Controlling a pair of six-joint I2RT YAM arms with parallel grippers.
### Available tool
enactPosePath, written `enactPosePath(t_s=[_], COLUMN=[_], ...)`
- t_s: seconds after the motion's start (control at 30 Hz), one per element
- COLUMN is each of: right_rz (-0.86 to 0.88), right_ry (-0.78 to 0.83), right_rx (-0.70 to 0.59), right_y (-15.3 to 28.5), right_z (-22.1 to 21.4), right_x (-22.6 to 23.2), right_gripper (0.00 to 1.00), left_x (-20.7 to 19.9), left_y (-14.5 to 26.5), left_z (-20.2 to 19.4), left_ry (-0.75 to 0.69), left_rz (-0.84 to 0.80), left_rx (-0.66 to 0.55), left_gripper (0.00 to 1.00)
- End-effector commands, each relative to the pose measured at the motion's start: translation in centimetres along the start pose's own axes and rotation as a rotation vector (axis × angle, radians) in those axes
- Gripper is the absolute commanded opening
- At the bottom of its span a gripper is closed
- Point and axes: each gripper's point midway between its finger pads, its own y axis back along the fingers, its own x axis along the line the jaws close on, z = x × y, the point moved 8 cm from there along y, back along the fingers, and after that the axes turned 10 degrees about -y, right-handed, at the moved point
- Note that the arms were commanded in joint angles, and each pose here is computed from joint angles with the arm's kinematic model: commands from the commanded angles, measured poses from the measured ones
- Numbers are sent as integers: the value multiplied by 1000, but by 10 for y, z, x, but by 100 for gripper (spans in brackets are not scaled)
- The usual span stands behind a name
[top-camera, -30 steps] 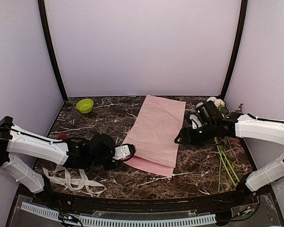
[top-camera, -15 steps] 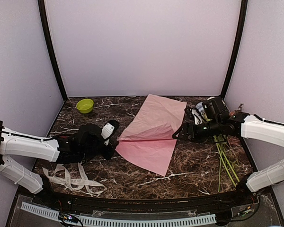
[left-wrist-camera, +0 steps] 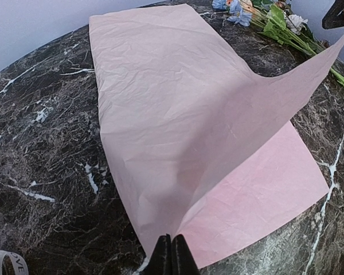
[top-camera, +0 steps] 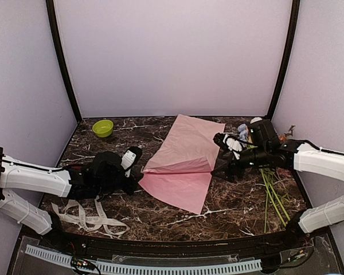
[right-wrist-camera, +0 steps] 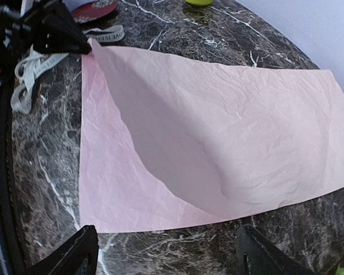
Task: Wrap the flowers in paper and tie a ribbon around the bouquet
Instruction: Pass from the left arm to the right
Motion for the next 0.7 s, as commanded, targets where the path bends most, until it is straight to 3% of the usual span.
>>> enactPosePath(t_s=[0.0,0.1,0.37,0.67], right_rz=[-25,-12,-37,-4], right_ry=[437,515,505,509], right_rx=[-80,-109,-108,-82], right_y=[-17,-34,-72,-65], right_z=[-4,-8,2,13], right_x=[-7,-11,-26,-14], right_gripper=[85,84,81,81], left_x=[2,2,4,2], left_y=[6,6,9,12], left_z=[-3,-5,-7,-14], left_ry=[37,36,27,4], left_rz=[-8,-12,-4,-29], left_rx=[-18,-16,-10,-17], left_gripper=[0,0,0,0])
